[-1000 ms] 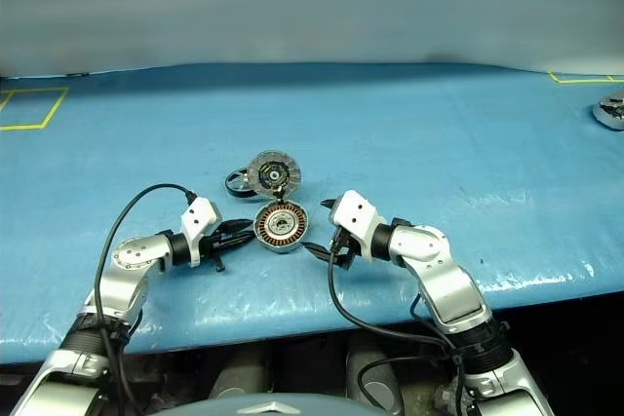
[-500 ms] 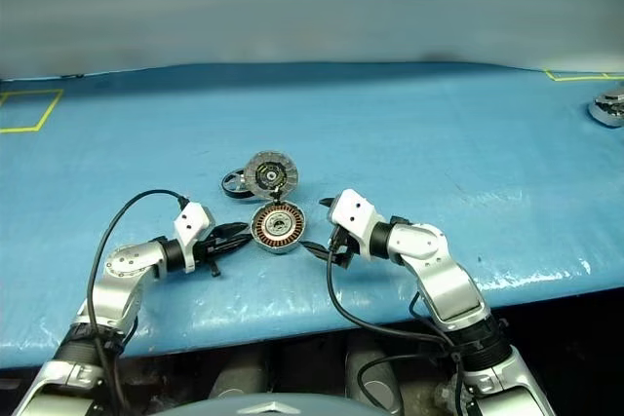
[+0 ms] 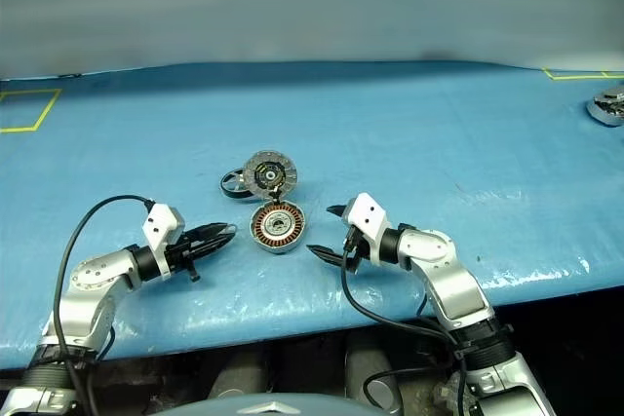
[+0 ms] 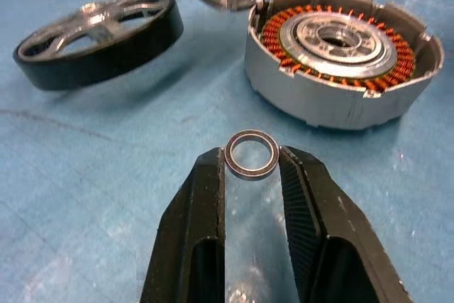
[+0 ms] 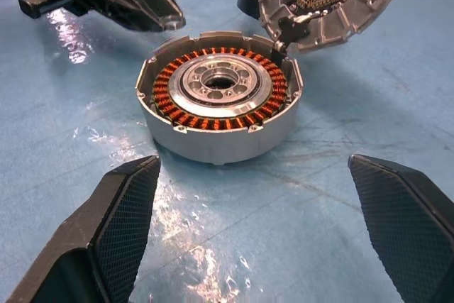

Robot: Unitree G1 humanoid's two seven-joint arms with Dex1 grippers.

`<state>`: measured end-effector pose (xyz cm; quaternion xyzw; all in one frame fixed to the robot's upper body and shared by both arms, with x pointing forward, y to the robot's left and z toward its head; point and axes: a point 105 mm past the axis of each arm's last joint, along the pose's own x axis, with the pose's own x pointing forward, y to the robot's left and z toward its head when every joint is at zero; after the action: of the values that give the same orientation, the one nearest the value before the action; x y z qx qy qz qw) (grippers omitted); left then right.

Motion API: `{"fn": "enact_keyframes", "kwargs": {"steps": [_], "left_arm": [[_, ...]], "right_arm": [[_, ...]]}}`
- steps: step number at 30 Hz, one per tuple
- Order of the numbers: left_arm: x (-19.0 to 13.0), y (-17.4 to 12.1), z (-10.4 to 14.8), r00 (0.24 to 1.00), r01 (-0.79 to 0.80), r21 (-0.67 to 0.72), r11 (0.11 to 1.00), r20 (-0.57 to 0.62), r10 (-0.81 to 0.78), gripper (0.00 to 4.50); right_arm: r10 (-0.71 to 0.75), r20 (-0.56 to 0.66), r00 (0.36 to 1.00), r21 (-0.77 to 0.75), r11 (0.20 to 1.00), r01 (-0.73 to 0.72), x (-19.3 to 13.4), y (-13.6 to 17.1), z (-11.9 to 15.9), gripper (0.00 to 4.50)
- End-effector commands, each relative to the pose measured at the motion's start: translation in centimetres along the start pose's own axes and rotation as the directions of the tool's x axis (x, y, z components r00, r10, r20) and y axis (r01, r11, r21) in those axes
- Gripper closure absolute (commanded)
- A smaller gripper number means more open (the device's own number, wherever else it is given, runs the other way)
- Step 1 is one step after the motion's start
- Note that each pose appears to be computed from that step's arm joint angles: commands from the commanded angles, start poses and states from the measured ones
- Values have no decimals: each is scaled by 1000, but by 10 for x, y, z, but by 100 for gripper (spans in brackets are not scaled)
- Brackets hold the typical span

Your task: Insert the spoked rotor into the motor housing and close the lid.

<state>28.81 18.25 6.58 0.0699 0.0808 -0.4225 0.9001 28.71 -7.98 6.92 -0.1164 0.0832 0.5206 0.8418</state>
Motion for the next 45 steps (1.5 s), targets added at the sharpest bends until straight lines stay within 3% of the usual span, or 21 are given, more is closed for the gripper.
{"fn": "enact_keyframes", "kwargs": {"steps": [1,12,34,41,45], "left_arm": [[12,-9,25,993,81,17,997,85,-82,377],[43,-22,20,969,245,99,964,-48,-242,377],[54,-19,11,965,253,121,960,-105,-241,377],[54,-19,14,967,251,134,959,-86,-241,148],[54,-17,19,972,233,125,964,-50,-229,148]], "right_arm": [[-5,47,999,-22,1000,6,1,0,8,0],[-19,50,999,-23,1000,20,4,3,5,0],[-27,37,999,-46,999,29,5,2,4,0],[-30,35,999,-49,998,32,6,1,4,0],[-32,33,999,-49,998,34,6,1,3,0]]}}
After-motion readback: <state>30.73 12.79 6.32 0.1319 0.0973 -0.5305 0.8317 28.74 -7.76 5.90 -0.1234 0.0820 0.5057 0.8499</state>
